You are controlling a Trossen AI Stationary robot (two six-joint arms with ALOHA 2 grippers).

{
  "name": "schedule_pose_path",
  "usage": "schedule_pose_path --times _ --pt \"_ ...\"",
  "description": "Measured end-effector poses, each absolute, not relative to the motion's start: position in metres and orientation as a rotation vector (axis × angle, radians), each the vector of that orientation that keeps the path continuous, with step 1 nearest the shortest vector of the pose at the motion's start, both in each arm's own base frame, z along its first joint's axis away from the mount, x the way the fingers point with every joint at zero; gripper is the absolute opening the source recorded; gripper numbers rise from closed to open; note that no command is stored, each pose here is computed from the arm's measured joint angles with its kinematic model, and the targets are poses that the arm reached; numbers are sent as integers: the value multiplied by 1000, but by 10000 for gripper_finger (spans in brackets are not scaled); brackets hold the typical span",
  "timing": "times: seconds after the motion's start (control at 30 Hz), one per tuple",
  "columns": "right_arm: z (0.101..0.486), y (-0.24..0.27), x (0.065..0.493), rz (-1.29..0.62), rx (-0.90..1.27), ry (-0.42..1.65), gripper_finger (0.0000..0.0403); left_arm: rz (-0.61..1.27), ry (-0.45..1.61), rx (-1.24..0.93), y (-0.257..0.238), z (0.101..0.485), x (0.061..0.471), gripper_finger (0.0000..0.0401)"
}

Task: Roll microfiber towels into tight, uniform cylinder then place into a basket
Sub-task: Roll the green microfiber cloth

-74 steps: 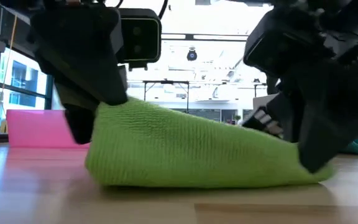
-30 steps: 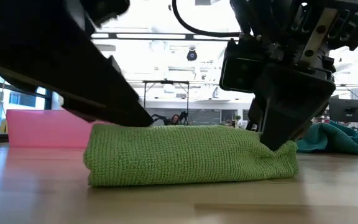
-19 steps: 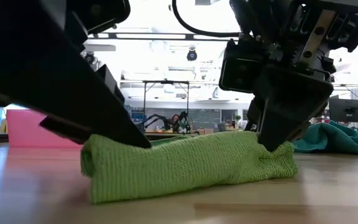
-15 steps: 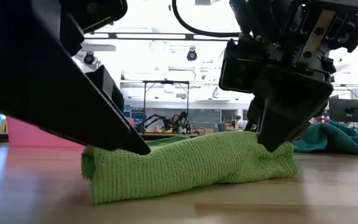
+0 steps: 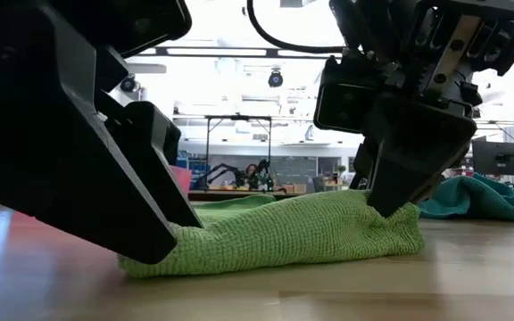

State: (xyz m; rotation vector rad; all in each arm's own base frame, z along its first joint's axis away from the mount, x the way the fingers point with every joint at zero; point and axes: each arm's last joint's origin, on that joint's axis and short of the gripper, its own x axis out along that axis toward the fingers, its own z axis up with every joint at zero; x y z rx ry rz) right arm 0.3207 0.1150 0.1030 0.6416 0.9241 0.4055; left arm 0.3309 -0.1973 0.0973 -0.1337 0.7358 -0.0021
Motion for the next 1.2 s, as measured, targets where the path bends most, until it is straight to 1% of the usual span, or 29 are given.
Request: schedule_pose_path --times 0.17,0.4,0.5,0.6,0.7,0.77,0.83,0.93,1.03,1.2 --pt "103 115 321 405 642 924 5 -9 742 -42 -196 96 330 184" --pt "103 115 321 401 644 921 5 72 791 50 -191 92 325 180" --pt "103 115 321 402 644 919 5 76 794 53 -191 92 325 157" --pt "103 115 321 402 644 919 5 90 797 27 -190 91 324 115" --pt "103 115 321 403 644 919 5 124 793 -54 -189 90 324 63" --pt "103 115 321 404 644 918 5 119 774 -151 -191 92 326 30" --pt "103 115 321 405 645 918 9 90 755 -252 -194 93 330 10" --pt "103 115 321 410 644 916 18 58 737 -383 -197 95 332 16" --pt "103 115 321 411 643 916 26 93 737 -507 -198 96 333 25" --pt "103 115 321 419 624 912 29 129 755 -694 -194 97 335 13"
